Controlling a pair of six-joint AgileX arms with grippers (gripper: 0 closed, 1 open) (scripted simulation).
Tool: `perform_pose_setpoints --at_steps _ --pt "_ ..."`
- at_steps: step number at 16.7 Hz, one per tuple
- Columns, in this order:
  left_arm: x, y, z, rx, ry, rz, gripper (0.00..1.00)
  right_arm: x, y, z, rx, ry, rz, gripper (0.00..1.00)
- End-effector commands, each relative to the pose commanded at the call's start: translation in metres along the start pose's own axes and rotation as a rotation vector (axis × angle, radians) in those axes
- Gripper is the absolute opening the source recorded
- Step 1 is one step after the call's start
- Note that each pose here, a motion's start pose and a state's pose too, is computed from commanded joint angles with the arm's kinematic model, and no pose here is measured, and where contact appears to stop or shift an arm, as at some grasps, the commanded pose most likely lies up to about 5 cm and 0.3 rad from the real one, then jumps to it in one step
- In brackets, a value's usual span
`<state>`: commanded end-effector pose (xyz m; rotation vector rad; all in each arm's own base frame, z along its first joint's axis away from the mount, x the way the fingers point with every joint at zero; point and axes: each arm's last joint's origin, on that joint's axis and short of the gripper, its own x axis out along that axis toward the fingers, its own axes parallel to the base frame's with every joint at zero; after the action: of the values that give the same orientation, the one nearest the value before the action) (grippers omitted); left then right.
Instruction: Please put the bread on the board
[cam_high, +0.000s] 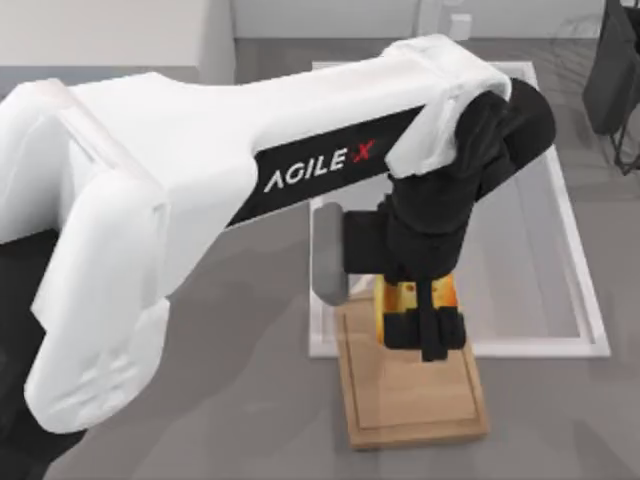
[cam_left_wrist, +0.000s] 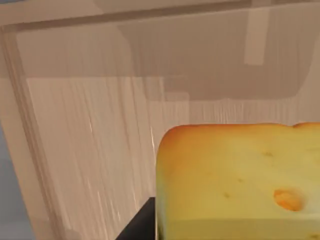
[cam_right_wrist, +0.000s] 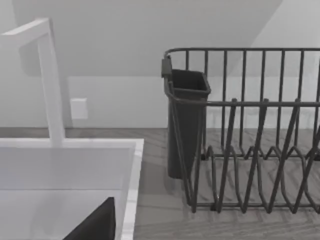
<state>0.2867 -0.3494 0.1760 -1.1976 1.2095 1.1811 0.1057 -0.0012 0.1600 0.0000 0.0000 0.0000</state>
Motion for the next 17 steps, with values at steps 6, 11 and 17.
perform_pose_setpoints --at_steps 6,11,17 --pt "0.02 0.0 0.0 -0.001 0.003 0.0 0.0 0.0 0.0 0.0 0.0 0.0 0.0 1.0" --pt "0.034 0.0 0.0 -0.004 -0.002 0.001 0.0 0.0 0.0 0.0 0.0 0.0 0.0 1.0" --pt "0.034 0.0 0.0 -0.004 -0.002 0.001 0.23 0.0 0.0 0.0 0.0 0.0 0.0 1.0"
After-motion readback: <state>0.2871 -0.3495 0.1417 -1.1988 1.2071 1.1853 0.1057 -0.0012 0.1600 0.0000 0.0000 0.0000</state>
